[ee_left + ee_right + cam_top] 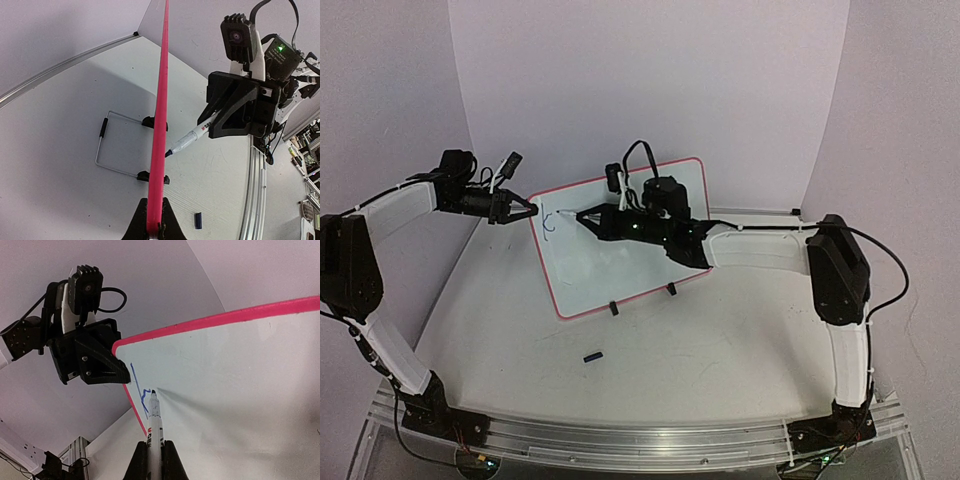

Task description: Write a sentence on the whiteboard

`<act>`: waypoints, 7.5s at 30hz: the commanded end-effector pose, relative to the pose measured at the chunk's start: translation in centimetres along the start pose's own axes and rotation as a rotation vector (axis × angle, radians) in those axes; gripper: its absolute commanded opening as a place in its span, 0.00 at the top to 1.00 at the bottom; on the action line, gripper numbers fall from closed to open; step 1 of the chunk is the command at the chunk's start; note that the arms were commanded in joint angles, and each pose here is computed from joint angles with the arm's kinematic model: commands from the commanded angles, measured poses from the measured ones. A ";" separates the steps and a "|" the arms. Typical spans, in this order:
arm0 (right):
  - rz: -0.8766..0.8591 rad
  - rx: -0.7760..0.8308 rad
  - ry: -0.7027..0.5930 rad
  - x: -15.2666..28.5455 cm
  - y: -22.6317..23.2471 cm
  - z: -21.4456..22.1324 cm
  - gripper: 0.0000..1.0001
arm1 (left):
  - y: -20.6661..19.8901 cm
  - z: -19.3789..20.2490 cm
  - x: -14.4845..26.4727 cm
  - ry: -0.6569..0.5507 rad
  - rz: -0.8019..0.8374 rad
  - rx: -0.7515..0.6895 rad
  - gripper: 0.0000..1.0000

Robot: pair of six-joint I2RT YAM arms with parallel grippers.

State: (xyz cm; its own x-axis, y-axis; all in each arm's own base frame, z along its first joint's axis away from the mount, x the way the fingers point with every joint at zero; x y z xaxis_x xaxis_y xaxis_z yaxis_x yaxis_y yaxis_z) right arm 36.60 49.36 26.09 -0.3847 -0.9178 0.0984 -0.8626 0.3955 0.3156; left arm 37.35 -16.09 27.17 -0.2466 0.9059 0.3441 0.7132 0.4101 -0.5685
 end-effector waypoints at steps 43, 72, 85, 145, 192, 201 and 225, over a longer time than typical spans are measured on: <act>-0.079 0.047 -0.084 1.7 2.1 -3.8 1.00 | -0.4 0.3 0.3 0.024 -0.047 -0.005 1.00; 0.005 0.011 -0.055 -1.0 -0.4 -1.8 1.00 | -0.3 0.2 0.2 0.024 -0.045 -0.001 1.00; -0.103 0.073 -0.134 2.6 2.9 -4.6 1.00 | -0.4 0.2 0.3 0.025 -0.053 -0.002 1.00; 0.056 0.057 -0.026 0.5 -0.8 -1.1 1.00 | -0.5 0.1 0.4 0.023 -0.057 -0.008 1.00; 0.134 -0.015 -0.008 2.7 -2.6 1.7 1.00 | -0.8 0.0 0.6 0.020 -0.058 -0.014 1.00; 0.119 -0.015 -0.012 2.9 -2.2 1.4 1.00 | -0.8 0.0 0.6 0.020 -0.057 -0.014 1.00; -0.048 0.035 -0.024 6.9 0.4 -2.5 1.00 | -0.8 0.0 0.6 0.020 -0.065 -0.016 1.00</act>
State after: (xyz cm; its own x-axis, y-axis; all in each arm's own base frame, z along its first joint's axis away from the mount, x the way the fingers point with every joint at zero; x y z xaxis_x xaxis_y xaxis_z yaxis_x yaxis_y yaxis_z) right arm 33.82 43.67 29.10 -0.3886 -0.9189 0.0682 -0.8731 0.3908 0.2915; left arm 37.03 -16.00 27.25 -0.2580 0.8944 0.3654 0.6924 0.4349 -0.5757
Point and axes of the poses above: each gripper's point midway between its finger pads, its own x axis back along the fingers, its own y axis along the line the jaws close on, z = x × y, the point moved 3 cm from there along x, back along the fingers, and after that the axes turned 14 degrees about x, right-handed, at the moved point
